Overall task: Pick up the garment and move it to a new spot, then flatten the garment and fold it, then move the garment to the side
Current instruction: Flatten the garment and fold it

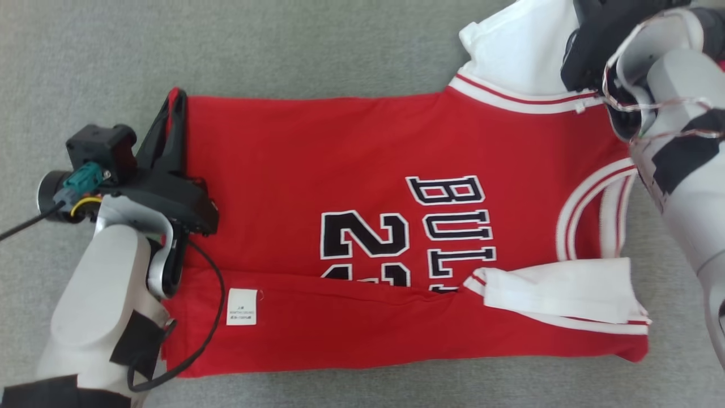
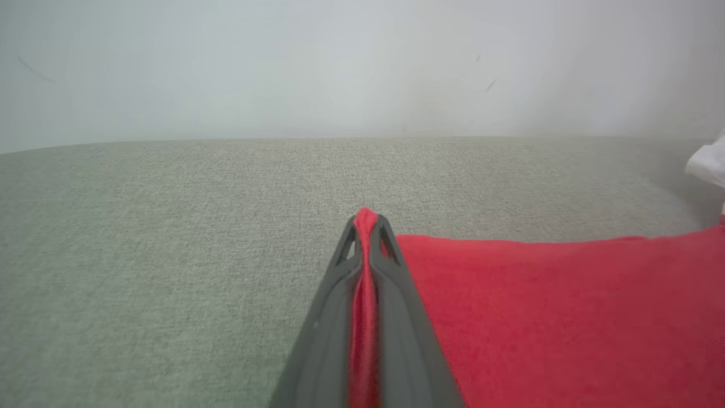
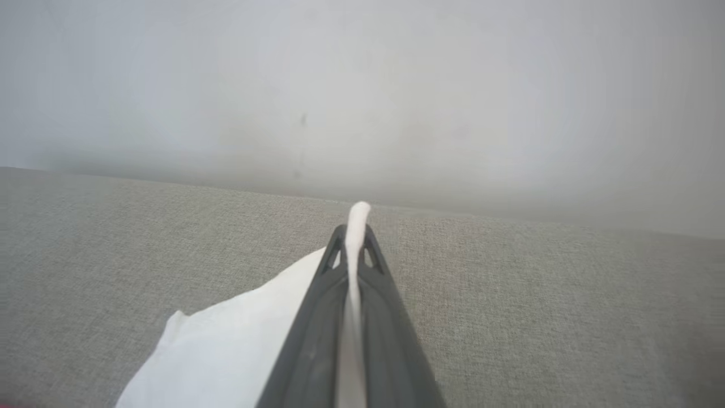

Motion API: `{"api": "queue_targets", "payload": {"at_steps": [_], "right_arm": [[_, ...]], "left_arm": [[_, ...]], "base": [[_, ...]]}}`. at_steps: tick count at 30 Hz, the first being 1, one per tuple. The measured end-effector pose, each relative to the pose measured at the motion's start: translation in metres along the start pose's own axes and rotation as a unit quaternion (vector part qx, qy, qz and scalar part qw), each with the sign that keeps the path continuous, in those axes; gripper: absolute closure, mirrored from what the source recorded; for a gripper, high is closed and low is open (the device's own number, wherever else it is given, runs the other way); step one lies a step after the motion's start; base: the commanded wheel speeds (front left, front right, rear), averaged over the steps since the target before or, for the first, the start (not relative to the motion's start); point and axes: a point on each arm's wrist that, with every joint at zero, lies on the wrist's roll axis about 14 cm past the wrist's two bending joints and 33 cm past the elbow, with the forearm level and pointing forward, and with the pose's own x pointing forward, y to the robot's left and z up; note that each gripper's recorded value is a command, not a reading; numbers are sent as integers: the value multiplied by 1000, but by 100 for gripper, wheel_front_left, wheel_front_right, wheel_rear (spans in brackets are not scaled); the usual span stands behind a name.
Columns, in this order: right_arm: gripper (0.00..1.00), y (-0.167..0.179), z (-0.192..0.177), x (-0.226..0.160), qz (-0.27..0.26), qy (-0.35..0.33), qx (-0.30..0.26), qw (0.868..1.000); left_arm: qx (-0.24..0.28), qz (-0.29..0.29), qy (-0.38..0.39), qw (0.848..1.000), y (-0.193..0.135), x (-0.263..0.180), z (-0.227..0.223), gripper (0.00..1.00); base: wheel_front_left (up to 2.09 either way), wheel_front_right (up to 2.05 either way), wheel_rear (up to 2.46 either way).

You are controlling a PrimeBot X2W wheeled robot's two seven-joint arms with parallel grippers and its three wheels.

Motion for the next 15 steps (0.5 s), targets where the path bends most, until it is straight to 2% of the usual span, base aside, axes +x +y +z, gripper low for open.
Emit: {"api": "queue_targets", "payload": {"at_steps": [7,15], "right_arm": [[100,1,14,-32,19,-73,-3,997],[100,14,1,-82,60,-103,4,993]], "left_arm": [[-2,-7,3,1000,-8,-5,2,100],[-2,-11,-7,1000,-14,-17,12,100]], "base": [[0,0,0],[0,0,0]]}}
